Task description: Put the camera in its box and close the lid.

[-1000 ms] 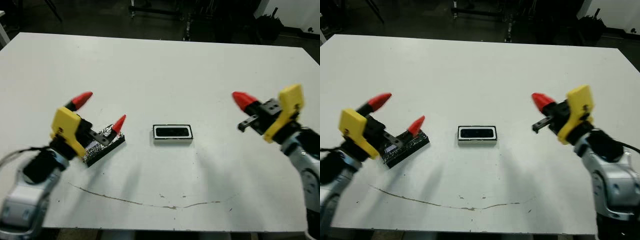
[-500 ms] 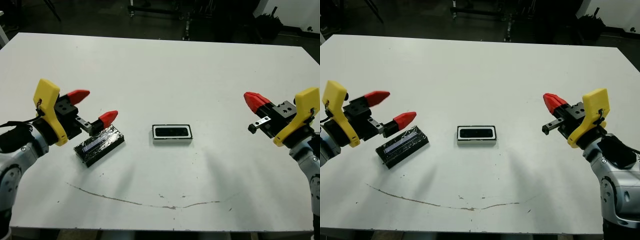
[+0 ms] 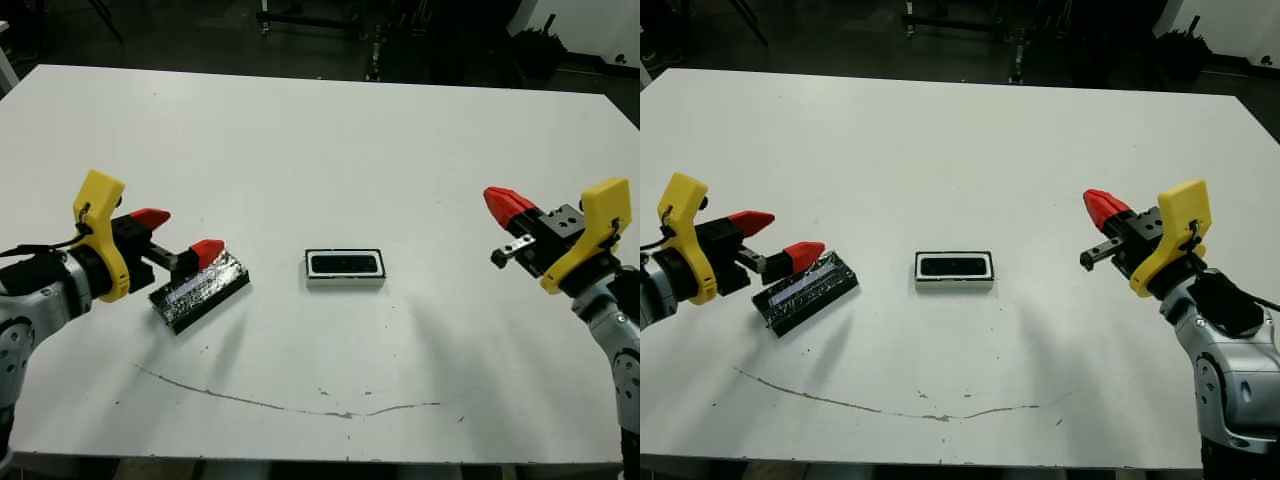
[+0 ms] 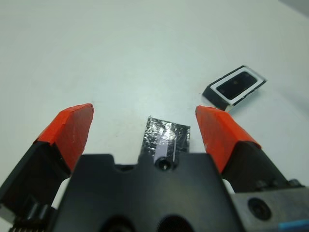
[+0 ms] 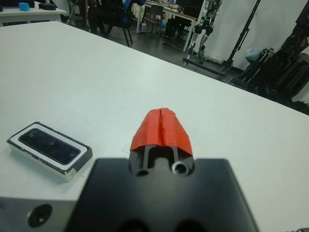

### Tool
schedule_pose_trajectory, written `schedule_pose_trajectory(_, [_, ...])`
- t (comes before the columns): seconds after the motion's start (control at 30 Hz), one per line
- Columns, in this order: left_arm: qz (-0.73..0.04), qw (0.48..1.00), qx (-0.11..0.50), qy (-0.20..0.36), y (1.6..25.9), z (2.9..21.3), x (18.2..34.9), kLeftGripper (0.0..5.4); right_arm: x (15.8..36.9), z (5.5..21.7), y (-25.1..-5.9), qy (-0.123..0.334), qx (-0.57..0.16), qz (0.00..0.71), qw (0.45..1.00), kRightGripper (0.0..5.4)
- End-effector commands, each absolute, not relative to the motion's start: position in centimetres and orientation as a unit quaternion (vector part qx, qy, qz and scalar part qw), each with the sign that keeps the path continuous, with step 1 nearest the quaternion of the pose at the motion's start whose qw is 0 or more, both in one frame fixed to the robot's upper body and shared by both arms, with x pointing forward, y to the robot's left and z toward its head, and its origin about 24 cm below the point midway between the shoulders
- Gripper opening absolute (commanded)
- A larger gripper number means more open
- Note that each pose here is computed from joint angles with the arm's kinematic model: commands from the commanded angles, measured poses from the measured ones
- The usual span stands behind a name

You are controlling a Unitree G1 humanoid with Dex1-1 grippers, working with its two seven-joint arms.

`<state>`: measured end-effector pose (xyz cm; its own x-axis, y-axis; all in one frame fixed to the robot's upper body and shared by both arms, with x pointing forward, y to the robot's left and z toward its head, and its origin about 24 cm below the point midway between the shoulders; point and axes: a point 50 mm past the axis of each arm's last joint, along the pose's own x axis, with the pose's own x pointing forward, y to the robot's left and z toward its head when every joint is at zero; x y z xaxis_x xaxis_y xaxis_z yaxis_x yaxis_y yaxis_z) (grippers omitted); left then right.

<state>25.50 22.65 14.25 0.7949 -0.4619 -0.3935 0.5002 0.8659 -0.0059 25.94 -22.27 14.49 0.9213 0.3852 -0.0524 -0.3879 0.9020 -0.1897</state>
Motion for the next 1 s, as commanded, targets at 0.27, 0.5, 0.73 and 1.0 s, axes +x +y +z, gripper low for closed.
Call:
schedule_pose_trajectory(0.27, [-0.238, 0.935, 0.082, 0.248, 23.1, 12.9, 25.5, 5.4, 25.8, 14.1, -22.5, 0.018, -0.093, 0.194, 0.976, 0.02])
schedule_pose_trajectory(0.5, [-0.244, 0.925, 0.085, 0.277, 23.1, 12.2, 25.4, 5.4, 25.6, 14.2, -22.5, 0.02, -0.102, 0.186, 0.977, 0.02])
schedule_pose_trajectory(0.73, [-0.241, 0.922, 0.075, 0.294, 22.9, 11.8, 25.2, 5.4, 25.6, 14.1, -22.5, 0.018, -0.105, 0.186, 0.977, 0.02])
schedule_pose_trajectory(1.0, [-0.253, 0.915, 0.074, 0.306, 22.8, 11.6, 25.1, 5.4, 25.6, 13.9, -22.5, 0.02, -0.102, 0.187, 0.977, 0.02])
